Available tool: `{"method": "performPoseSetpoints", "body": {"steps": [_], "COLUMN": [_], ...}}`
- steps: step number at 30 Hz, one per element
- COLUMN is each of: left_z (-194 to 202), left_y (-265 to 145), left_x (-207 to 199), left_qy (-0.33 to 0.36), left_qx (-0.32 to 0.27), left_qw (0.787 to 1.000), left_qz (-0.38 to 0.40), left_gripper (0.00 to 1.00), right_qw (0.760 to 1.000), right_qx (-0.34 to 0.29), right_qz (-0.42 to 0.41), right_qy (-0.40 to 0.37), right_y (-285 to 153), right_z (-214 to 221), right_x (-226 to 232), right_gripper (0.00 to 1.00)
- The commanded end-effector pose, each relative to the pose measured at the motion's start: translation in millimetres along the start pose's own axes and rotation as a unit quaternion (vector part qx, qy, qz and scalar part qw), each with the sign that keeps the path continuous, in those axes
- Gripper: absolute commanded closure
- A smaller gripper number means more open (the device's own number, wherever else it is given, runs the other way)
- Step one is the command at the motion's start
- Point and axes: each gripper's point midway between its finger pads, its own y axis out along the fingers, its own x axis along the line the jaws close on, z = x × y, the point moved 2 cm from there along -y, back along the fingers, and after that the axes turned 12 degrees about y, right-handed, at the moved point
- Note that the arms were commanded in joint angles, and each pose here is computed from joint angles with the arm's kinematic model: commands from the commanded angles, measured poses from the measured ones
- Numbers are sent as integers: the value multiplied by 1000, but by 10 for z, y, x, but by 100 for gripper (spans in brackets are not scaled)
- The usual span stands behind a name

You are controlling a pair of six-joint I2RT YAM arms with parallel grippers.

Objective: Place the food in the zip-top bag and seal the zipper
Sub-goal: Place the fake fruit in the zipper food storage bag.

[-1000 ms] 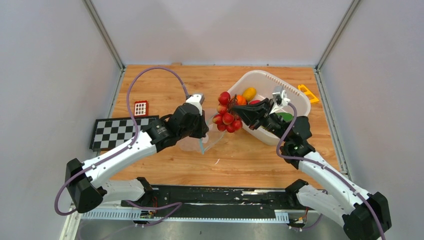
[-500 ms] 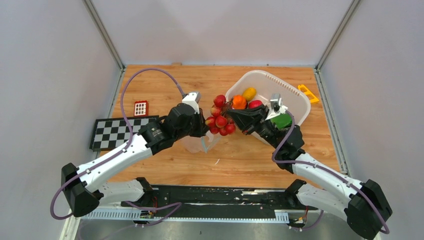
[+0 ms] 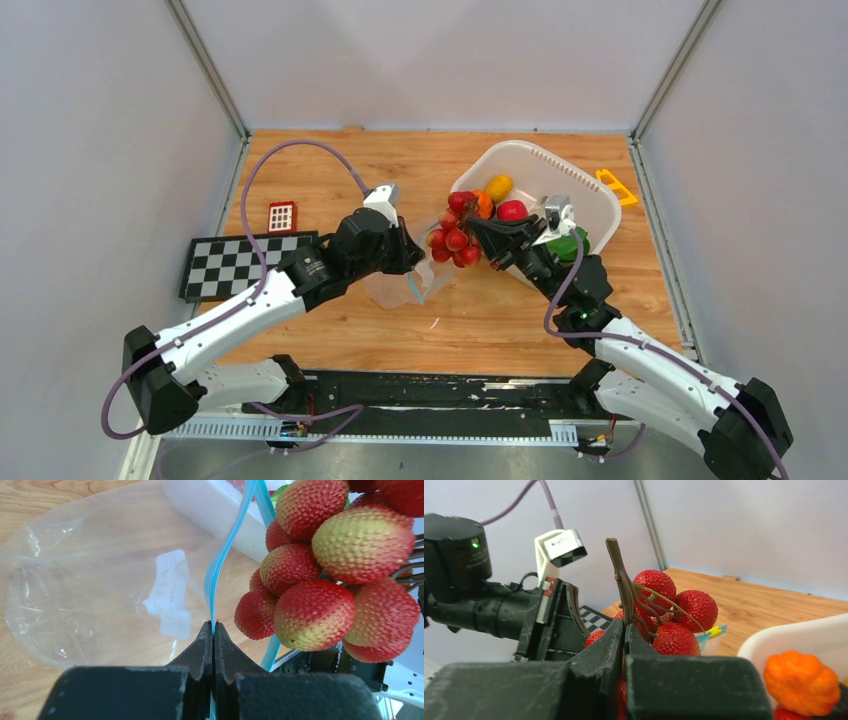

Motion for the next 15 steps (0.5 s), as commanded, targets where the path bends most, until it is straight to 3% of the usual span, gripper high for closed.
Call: {"method": "performPoseSetpoints", "body": {"steps": [1, 10, 15], "left_z": [-229, -252, -306], "left_y": [-79, -87, -109], "left_x": [-52, -26, 17], "left_qy": [-20, -28, -37], "left_qx": [-46, -51, -61], "left_qw": [999, 998, 997], "left_qz": [12, 8, 2], "left_gripper": [100, 100, 100], "right_qw": [998, 991, 962], "right_qx": [16, 72, 149], "right_qz": [16, -19, -124], "right_qy": [-57, -114, -192], "right_y": [0, -60, -180], "right_z": [-37, 128, 334], "right_x": [-44, -5, 207], "right_gripper": [100, 100, 100]}}
